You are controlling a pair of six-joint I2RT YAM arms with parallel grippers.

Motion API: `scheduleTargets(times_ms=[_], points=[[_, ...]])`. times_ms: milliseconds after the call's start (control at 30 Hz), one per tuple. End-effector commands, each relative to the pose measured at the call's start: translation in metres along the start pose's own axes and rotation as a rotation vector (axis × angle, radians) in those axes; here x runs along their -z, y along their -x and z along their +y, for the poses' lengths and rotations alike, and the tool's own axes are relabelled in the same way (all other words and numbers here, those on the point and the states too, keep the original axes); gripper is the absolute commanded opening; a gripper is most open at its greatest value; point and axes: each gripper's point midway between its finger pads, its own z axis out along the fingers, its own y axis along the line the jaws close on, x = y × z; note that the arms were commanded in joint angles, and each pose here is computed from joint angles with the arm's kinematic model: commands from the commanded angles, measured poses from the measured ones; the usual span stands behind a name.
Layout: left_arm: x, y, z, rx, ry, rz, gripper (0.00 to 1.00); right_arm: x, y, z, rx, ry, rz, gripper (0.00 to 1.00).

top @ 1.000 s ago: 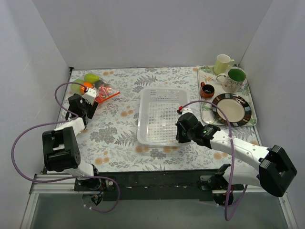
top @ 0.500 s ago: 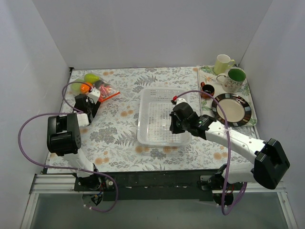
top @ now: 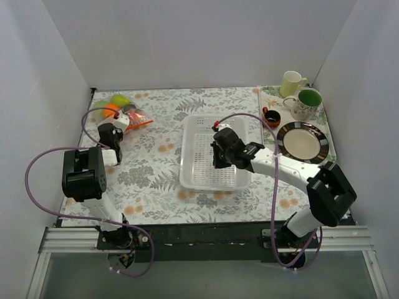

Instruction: Open the zip-top bag and remove the fake food

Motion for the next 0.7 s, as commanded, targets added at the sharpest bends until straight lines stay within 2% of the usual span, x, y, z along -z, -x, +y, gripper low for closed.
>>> scheduleTargets(times_ms=[0, 133, 200, 267, 367, 400, 433, 500, 667], points=[[0.012, 0.024, 0.014, 0.006, 0.014, -0.044, 0.00, -0.015, 0.022, 0.012, 0.021, 0.019, -0.061, 0.01], [0.034, 0.060, 0.013, 0.020, -0.066, -0.097, 0.00, -0.048, -0.003, -0.007, 0.048, -0.065, 0.020, 0.01], [0.050, 0.071, 0.011, 0.036, -0.117, -0.086, 0.00, -0.055, -0.016, -0.007, 0.045, -0.066, 0.063, 0.01], [0.063, 0.100, 0.014, 0.049, -0.156, -0.133, 0.00, -0.058, -0.038, -0.007, 0.051, -0.065, 0.105, 0.01], [0.089, 0.124, 0.014, 0.073, -0.238, -0.138, 0.00, -0.048, -0.064, -0.003, 0.073, -0.056, 0.117, 0.01], [0.097, 0.118, 0.008, 0.071, -0.277, -0.098, 0.00, -0.044, -0.068, -0.003, 0.074, -0.060, 0.113, 0.01], [0.106, 0.131, 0.016, 0.096, -0.279, -0.121, 0.00, -0.036, -0.077, -0.006, 0.070, -0.062, 0.117, 0.01], [0.121, 0.129, 0.009, 0.107, -0.344, -0.096, 0.00, -0.026, -0.089, -0.004, 0.086, -0.061, 0.118, 0.01], [0.169, 0.150, 0.007, 0.142, -0.447, -0.148, 0.00, 0.004, -0.106, -0.003, 0.089, -0.027, 0.090, 0.01]])
